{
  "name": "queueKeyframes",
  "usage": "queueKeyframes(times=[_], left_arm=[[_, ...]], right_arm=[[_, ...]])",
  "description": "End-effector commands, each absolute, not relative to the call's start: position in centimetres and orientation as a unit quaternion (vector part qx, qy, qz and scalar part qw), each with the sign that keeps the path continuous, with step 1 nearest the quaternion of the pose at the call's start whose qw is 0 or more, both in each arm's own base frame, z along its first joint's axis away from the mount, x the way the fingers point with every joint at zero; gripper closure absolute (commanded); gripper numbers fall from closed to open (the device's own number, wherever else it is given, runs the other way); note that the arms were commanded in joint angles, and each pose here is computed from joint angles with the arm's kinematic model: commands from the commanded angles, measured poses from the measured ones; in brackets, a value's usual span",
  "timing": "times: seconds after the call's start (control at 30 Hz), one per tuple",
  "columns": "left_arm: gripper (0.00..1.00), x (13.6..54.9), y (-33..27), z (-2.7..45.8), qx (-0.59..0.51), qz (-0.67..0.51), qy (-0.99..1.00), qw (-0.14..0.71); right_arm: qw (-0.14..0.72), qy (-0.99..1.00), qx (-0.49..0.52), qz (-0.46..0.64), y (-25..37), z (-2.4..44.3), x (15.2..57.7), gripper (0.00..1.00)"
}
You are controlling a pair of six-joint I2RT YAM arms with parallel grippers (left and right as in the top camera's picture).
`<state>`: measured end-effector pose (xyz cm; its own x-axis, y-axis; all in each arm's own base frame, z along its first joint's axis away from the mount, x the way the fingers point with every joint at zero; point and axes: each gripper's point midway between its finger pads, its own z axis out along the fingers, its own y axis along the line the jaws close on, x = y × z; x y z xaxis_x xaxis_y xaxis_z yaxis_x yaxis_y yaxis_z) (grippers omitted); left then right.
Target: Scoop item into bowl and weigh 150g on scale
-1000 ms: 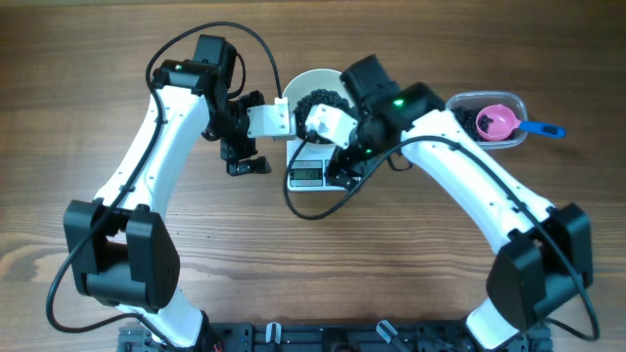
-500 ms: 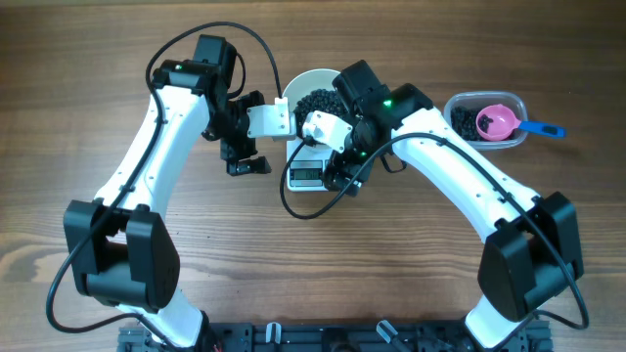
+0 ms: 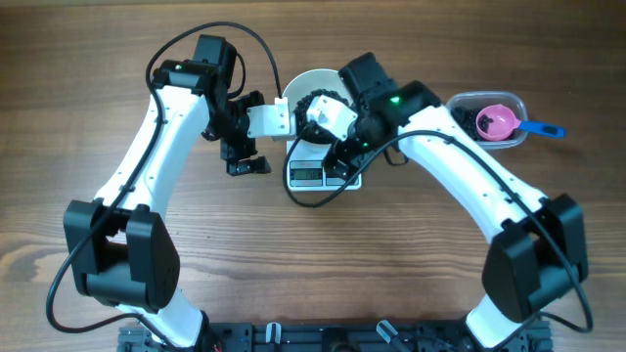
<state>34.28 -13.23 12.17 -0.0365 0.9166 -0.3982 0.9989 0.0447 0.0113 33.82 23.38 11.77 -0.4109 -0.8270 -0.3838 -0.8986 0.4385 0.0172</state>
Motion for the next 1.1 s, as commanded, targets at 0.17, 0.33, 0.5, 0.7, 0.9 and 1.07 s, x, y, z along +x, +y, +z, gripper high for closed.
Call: queueKeyframes(times=[0.17, 0.33, 0.5, 0.7, 0.9, 1.07], left_arm=[[0.00, 34.0, -13.5, 12.1, 0.681, -0.149, 0.700, 0.155], [0.00, 34.0, -13.5, 12.1, 0.681, -0.149, 0.700, 0.155], [0.00, 34.0, -13.5, 12.1, 0.681, -0.149, 0.700, 0.155], [0.00, 34.0, -13.5, 12.1, 0.681, -0.149, 0.700, 0.155], [0.00, 34.0, -13.5, 12.1, 0.681, -0.148, 0.700, 0.155], [0.00, 34.0, -13.5, 12.1, 0.681, -0.148, 0.700, 0.155]], right_arm=[[0.207, 0.889, -0.386, 0.134, 18.2, 15.8, 36.4, 0.00], [0.210, 0.892, -0.379, 0.127, 17.5, 15.8, 36.9, 0.00], [0.212, 0.892, -0.379, 0.126, 17.5, 15.8, 36.9, 0.00], [0.212, 0.892, -0.379, 0.126, 17.5, 15.8, 36.9, 0.00], [0.212, 0.892, -0.379, 0.126, 17.5, 15.8, 37.0, 0.00], [0.233, 0.887, -0.380, 0.125, 17.8, 16.3, 37.8, 0.00]])
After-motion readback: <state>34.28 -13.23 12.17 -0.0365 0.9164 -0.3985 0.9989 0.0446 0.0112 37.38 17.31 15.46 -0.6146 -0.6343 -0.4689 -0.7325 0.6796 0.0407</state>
